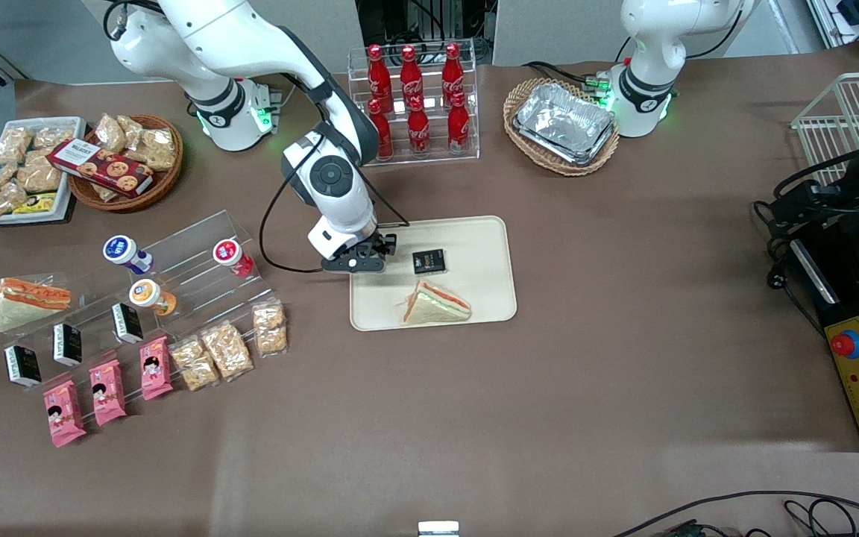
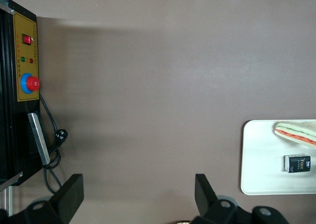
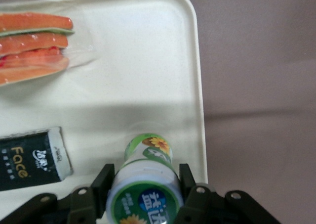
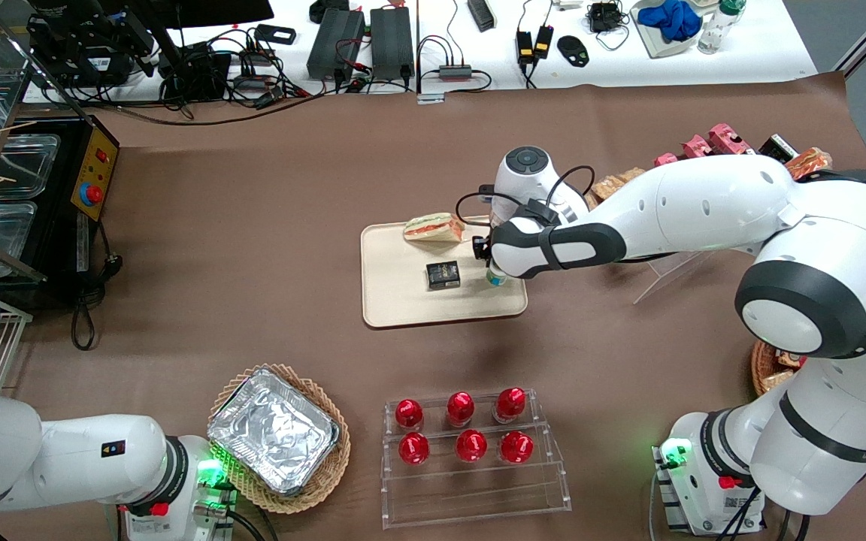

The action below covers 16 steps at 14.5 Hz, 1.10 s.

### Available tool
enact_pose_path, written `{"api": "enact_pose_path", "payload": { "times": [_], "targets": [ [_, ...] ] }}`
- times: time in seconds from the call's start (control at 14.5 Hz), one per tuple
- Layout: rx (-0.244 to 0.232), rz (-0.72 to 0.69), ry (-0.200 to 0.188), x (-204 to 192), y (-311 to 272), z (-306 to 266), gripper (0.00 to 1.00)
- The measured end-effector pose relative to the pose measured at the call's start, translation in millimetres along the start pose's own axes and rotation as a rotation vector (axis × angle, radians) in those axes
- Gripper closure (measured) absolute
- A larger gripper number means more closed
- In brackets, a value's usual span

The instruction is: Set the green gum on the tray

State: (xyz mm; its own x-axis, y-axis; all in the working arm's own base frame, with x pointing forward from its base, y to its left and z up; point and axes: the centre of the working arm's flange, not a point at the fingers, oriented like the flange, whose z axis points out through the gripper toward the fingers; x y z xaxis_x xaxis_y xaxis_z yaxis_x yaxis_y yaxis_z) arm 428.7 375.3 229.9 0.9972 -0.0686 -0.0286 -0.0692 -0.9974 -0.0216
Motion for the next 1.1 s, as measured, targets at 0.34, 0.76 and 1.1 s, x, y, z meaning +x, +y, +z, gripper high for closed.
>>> {"api": "enact_pose_path", "payload": {
  "times": [0.34,0.76,1.1],
  "targets": [
    [0.008,0.001,0.01,3,-2,-3,0.07],
    [0.022,0.035,-0.001,73,20,-154,0.0],
    [0.068,0.059,0.08,170,140,-288,0.0]
  ]
}}
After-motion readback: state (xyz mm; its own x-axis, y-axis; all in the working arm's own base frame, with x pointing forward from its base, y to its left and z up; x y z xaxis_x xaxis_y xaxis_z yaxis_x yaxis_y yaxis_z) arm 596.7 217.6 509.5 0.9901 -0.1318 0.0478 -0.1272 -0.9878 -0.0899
